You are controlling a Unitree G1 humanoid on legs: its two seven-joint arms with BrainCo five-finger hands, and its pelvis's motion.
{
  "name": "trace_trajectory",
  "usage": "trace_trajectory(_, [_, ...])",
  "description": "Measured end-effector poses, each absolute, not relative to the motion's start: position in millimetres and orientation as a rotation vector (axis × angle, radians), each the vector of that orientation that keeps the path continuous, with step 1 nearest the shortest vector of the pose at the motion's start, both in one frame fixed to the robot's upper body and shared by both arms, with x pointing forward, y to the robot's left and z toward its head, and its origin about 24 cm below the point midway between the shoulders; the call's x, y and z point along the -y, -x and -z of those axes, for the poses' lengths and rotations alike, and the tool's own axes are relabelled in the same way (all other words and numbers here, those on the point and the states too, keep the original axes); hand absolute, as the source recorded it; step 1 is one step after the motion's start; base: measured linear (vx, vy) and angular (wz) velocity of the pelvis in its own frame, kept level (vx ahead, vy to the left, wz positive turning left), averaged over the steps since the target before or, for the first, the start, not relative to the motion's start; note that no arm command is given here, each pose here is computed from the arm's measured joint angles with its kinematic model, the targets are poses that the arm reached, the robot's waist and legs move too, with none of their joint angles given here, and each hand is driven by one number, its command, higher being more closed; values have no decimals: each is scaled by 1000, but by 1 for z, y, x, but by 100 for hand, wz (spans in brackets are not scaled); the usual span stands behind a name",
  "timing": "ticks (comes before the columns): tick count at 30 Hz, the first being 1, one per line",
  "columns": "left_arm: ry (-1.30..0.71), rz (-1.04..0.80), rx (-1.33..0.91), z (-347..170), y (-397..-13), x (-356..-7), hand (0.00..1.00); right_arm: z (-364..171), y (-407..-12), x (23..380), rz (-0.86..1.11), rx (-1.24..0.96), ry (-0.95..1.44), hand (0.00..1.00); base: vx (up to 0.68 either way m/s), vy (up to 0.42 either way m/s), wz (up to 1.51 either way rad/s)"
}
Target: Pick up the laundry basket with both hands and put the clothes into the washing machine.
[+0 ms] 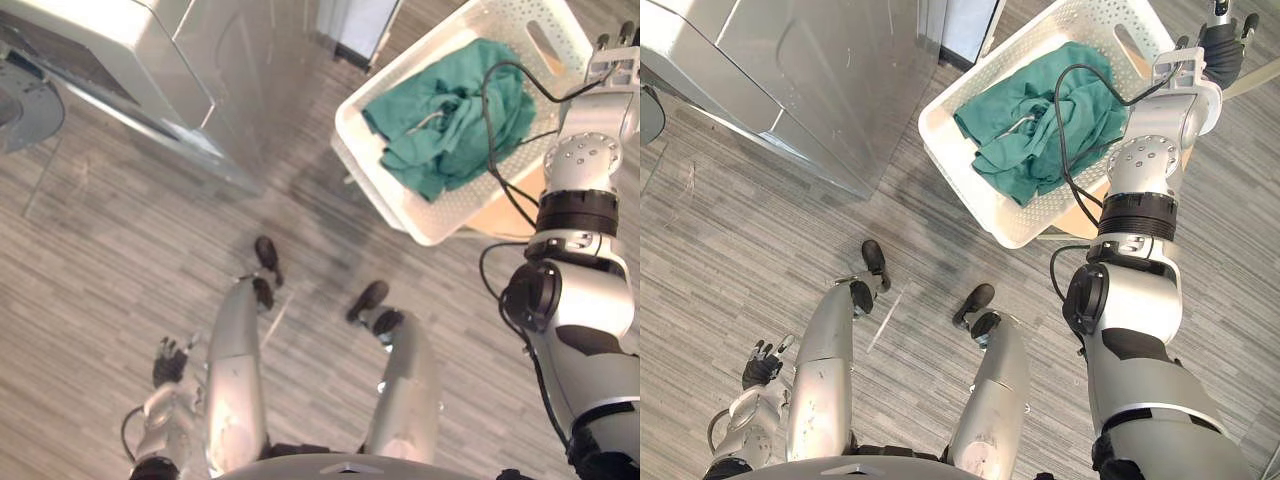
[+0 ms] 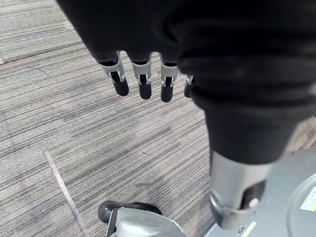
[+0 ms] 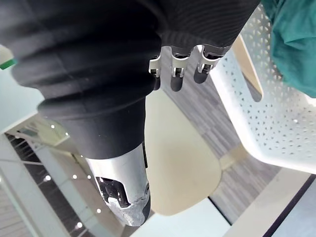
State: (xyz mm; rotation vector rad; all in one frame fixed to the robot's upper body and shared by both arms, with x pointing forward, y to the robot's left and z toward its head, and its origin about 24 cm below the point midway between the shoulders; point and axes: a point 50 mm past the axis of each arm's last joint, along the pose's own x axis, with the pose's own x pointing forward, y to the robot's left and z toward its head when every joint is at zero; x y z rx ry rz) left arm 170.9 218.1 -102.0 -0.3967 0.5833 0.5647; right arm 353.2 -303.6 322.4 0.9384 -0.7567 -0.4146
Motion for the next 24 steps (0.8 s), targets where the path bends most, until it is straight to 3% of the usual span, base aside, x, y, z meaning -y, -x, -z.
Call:
trace_trajectory(9, [332,-491,-625,108,-165,-219,0,-292,-324,296,358,795,-385,0,11,-69,1])
trace_trajectory(16, [241,-402,-666,114,-160,-216,0,-227,-317,287,317,597,36,0,26,-78,9])
trace_trajectory(24, [135,-337,-823,134,-135,-218,0,-142,-320,283,289,261,257,0,61,-52,7])
